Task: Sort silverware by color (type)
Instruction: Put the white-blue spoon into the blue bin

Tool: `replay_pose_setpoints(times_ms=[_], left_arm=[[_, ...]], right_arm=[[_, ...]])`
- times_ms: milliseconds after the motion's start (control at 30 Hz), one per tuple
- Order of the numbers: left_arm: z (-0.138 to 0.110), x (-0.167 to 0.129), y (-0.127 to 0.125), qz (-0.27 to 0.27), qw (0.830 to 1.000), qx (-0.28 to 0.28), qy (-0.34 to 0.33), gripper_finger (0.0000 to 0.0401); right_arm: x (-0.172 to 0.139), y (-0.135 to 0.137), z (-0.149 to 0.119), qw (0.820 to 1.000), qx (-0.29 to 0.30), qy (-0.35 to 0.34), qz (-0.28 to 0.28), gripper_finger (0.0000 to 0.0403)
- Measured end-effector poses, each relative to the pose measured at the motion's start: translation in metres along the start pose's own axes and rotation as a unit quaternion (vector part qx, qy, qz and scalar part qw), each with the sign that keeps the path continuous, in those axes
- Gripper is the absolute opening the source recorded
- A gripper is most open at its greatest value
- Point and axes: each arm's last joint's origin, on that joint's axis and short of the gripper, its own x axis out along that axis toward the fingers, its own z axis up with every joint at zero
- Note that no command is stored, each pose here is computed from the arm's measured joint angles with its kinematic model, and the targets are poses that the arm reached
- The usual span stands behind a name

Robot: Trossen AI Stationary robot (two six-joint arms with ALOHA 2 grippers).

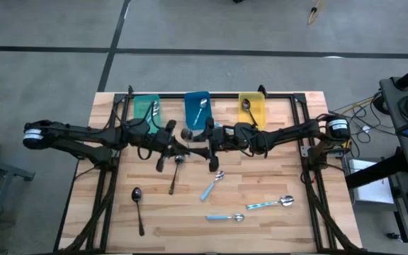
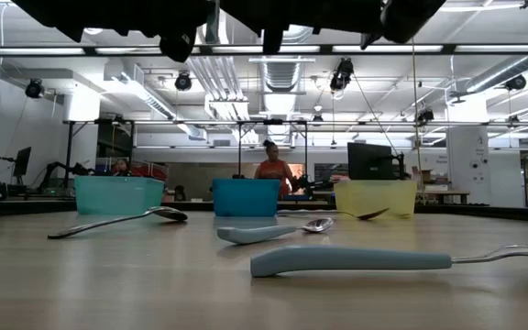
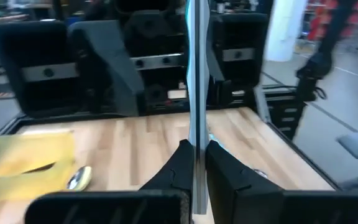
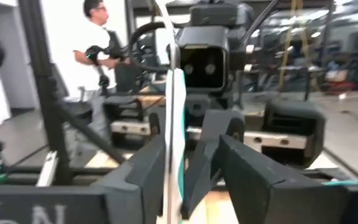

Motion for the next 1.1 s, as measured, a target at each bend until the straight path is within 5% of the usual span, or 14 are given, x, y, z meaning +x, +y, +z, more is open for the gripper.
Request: replay_pose_setpoints(times_ms=[467,800,1100], left_arm=[[0.003,0.000,-0.010,-0.133,0.991,0.008,-0.016,0.0002],[0.004,-0.002,-0.016,-0.216,0.975,-0.051,-0.008,0.0002],[0.004,-0.002,-0.017,-0.239,0.969,-0.066,-0.003,0.0002]], right_arm=[[-0.015,0.001,0.014,0.996,-0.033,0.077,0.001,0.0191],[-0.030,0.003,0.025,0.985,-0.119,0.126,0.018,0.0192],[-0.039,0.005,0.042,0.976,-0.185,0.115,0.025,0.0192]])
